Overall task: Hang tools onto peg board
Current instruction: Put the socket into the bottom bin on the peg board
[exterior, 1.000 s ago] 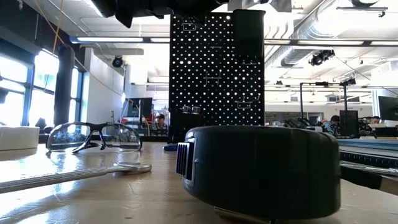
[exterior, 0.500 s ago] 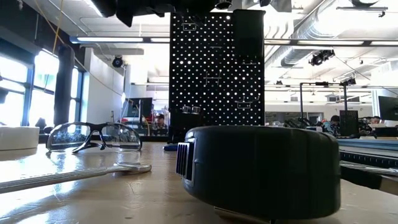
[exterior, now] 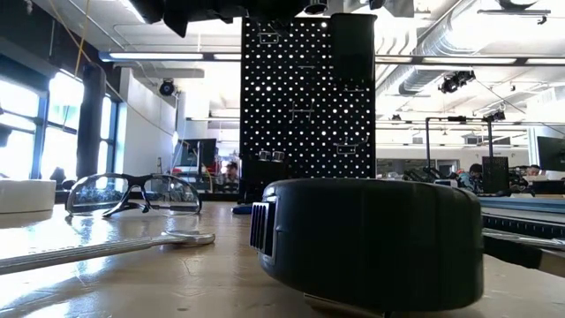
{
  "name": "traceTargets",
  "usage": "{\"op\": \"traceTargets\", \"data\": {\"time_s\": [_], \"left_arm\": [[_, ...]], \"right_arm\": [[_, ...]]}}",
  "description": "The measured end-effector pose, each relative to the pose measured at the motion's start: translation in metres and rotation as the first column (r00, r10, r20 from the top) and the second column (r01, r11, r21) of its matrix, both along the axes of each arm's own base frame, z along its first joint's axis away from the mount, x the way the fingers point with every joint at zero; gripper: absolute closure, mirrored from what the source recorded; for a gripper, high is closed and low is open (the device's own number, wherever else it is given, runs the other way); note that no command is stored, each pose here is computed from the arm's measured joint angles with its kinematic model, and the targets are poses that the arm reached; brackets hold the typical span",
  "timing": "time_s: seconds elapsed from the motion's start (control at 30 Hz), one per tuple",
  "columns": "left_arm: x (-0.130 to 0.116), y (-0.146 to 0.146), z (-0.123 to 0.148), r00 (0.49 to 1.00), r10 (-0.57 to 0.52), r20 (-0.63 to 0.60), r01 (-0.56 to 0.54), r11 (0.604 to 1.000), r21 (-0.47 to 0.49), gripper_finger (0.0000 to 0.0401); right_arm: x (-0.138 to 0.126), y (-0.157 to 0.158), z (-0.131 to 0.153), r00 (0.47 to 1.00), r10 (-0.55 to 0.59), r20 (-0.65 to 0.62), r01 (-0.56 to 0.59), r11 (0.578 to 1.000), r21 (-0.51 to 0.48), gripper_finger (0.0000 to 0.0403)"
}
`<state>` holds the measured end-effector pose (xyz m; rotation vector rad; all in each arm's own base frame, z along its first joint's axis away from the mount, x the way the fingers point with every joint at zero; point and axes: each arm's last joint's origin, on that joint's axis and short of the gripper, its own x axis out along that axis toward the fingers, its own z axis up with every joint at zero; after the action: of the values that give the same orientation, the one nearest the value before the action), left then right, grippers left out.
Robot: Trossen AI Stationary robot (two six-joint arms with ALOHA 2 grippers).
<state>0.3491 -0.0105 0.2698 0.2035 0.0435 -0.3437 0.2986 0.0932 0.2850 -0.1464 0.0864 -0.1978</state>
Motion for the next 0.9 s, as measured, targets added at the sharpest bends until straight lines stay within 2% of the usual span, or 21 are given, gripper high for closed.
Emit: {"op": "traceTargets", "data": {"time_s": [0.1, 0.27, 0.43, 0.53, 0.73, 0.9], "left_arm": [[0.000, 0.000, 0.000, 1.000, 0.003, 0.001, -0.003, 1.000, 0.003, 0.0291], [0.000, 0.001, 0.000, 1.000, 0.016, -0.009, -0.016, 1.000, 0.001, 0.0291], [0.000, 0.000, -0.002, 1.000, 0.014, -0.022, -0.014, 1.000, 0.002, 0.0291], [0.000, 0.000, -0.001, 1.000, 0.013, -0.013, -0.013, 1.000, 0.002, 0.0291], [0.000, 0.000, 0.002, 1.000, 0.014, 0.021, -0.014, 1.000, 0.001, 0.0291], [0.000, 0.000, 0.005, 0.999, 0.012, 0.046, -0.011, 1.000, -0.016, 0.0291]], "right_arm": [[0.000, 0.000, 0.000, 1.000, -0.006, -0.002, 0.006, 1.000, -0.017, 0.0314], [-0.008, 0.007, 0.006, 0.996, -0.087, 0.009, 0.087, 0.992, -0.089, 0.0248], [-0.028, 0.017, 0.020, 0.989, -0.148, 0.012, 0.149, 0.981, -0.126, 0.0194], [-0.038, 0.021, 0.016, 0.987, -0.156, -0.044, 0.152, 0.984, -0.090, 0.0186], [-0.038, 0.023, -0.011, 0.965, -0.171, -0.200, 0.177, 0.984, 0.008, 0.0184], [-0.023, 0.026, -0.022, 0.970, -0.155, -0.189, 0.158, 0.987, 0.004, 0.0183]]}}
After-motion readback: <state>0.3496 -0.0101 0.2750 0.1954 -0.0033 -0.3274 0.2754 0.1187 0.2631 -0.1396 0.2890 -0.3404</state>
